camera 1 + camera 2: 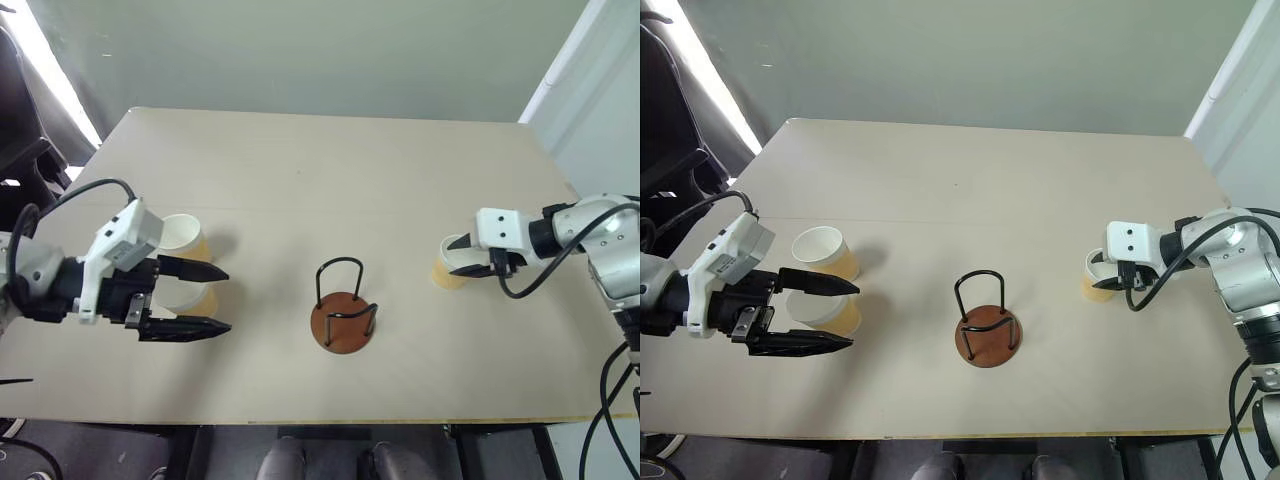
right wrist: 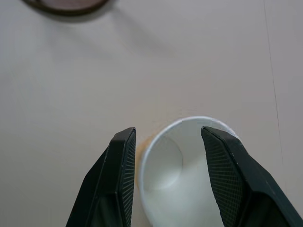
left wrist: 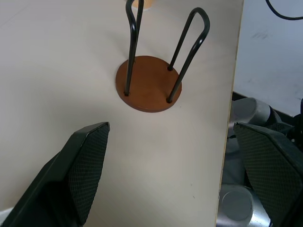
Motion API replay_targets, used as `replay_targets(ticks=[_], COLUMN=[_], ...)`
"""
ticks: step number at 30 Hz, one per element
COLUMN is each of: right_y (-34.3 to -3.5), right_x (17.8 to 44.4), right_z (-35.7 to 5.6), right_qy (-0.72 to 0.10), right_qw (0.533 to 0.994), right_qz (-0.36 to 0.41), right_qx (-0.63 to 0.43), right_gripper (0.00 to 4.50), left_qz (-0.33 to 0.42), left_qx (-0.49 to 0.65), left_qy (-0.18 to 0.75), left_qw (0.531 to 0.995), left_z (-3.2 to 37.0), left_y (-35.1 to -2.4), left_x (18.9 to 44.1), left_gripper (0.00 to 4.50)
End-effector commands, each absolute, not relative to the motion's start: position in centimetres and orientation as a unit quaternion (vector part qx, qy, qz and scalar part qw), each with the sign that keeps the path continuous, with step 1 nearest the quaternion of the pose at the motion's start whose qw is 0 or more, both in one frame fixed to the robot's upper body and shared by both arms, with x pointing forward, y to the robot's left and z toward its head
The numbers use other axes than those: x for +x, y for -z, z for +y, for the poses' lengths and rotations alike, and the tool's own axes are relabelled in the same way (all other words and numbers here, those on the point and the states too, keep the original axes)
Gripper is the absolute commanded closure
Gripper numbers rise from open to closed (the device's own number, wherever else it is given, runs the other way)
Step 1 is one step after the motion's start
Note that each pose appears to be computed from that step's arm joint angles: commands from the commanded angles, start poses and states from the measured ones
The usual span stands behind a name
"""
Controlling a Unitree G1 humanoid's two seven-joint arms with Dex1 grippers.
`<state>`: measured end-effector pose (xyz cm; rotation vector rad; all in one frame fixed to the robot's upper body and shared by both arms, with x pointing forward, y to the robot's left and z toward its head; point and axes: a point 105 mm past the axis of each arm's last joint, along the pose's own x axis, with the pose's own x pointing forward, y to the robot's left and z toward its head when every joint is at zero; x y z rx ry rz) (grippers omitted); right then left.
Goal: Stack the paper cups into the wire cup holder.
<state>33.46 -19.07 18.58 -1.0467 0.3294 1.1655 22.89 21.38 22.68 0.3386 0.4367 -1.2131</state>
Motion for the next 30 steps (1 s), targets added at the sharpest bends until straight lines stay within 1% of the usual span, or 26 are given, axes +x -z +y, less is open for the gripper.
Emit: replay_targets(ticks=[1, 4, 6, 8, 9, 12, 14, 16, 17, 20, 21, 23, 25, 26, 27, 30], right_y=[-18.4, -18.4, -18.4, -18.3, -18.3, -19.0, -20.2, -22.6, -24.3, -28.9, -30.0, -31.3, -31.7, -31.1, -30.5, -29.0], right_x=[33.7, 33.8, 33.8, 33.8, 33.9, 33.6, 33.0, 32.2, 31.7, 29.4, 28.4, 26.5, 24.6, 23.9, 23.5, 23.4], right_z=[-19.2, -19.4, -19.4, -19.5, -19.5, -19.3, -18.8, -17.9, -17.1, -14.6, -13.6, -11.6, -9.7, -8.9, -8.5, -7.6], right_qy=[-0.519, -0.519, -0.521, -0.520, -0.519, -0.526, -0.541, -0.558, -0.568, -0.613, -0.634, -0.674, -0.714, -0.729, -0.738, -0.743], right_qw=[0.691, 0.688, 0.686, 0.685, 0.685, 0.681, 0.676, 0.674, 0.676, 0.667, 0.658, 0.635, 0.610, 0.597, 0.588, 0.586], right_qz=[0.148, 0.149, 0.149, 0.149, 0.149, 0.141, 0.125, 0.089, 0.062, -0.017, -0.041, -0.075, -0.089, -0.085, -0.078, -0.064], right_qx=[-0.481, -0.485, -0.486, -0.488, -0.489, -0.490, -0.485, -0.476, -0.466, -0.424, -0.406, -0.371, -0.331, -0.323, -0.322, -0.317], right_gripper=[2.37, 2.95, 3.57, 4.31, 4.45, 4.45, 4.45, 4.45, 4.45, 4.45, 4.45, 4.45, 4.45, 4.45, 4.45, 4.45], left_qz=[0.187, 0.186, 0.186, 0.186, 0.186, 0.184, 0.184, 0.184, 0.183, 0.174, 0.170, 0.166, 0.167, 0.171, 0.174, 0.174], left_qx=[0.176, 0.176, 0.175, 0.175, 0.175, 0.176, 0.176, 0.177, 0.176, 0.167, 0.163, 0.155, 0.149, 0.151, 0.153, 0.153], left_qy=[0.559, 0.555, 0.553, 0.552, 0.551, 0.551, 0.551, 0.551, 0.553, 0.572, 0.580, 0.593, 0.592, 0.587, 0.583, 0.584], left_qw=[0.788, 0.792, 0.793, 0.794, 0.794, 0.795, 0.795, 0.795, 0.793, 0.784, 0.779, 0.773, 0.775, 0.777, 0.779, 0.778], left_z=[21.3, 21.3, 21.4, 21.4, 21.4, 21.4, 21.4, 21.5, 21.5, 21.0, 20.8, 20.5, 20.6, 20.7, 20.8, 20.7], left_y=[-23.8, -23.8, -23.8, -23.8, -23.8, -23.8, -23.9, -23.9, -24.0, -24.3, -24.4, -24.5, -24.3, -24.1, -23.8, -23.7], left_x=[22.6, 22.6, 22.6, 22.6, 22.7, 22.8, 22.8, 22.8, 22.7, 22.2, 22.0, 21.8, 21.9, 22.1, 22.3, 22.3], left_gripper=[0.00, 0.00, 0.00, 0.00, 0.00, 0.00, 0.00, 0.00, 0.00, 0.00, 0.00, 0.00, 0.00, 0.00, 0.00, 0.00])
